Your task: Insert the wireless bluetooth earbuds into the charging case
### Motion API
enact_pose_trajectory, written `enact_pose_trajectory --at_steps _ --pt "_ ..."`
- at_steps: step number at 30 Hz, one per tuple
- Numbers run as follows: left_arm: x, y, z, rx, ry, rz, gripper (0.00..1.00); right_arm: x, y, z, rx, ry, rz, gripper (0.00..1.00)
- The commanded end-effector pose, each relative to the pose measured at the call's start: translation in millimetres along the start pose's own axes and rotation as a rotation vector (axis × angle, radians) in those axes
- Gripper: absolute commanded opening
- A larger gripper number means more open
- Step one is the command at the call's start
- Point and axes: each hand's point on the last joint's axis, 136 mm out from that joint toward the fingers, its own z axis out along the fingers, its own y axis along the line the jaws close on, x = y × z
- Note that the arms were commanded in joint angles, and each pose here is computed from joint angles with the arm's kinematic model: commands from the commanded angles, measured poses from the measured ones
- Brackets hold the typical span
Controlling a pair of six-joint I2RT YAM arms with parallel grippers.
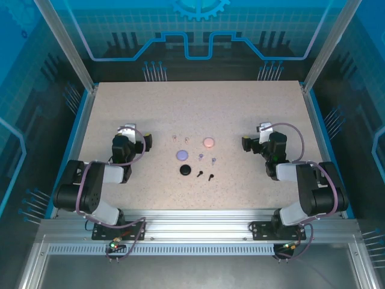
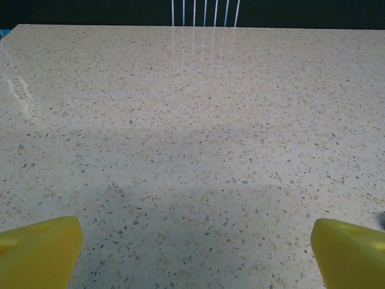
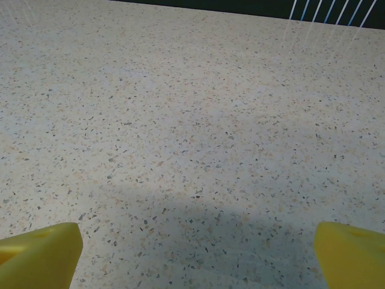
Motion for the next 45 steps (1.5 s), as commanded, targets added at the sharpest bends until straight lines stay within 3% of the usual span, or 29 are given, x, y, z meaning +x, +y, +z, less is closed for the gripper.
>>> enact_pose_trajectory --at_steps 1,45 --pt "-6.5 5.9 3.5 -0.022 -0.014 -0.024 0.99 -8.6 -5.3 2.3 0.01 -0.023 0.0 1.0" --pt "-6.0 -1.7 4.9 0.029 0.0 -0.018 0.99 -8.8 -6.9 2.2 -0.004 -0.023 0.018 1.0"
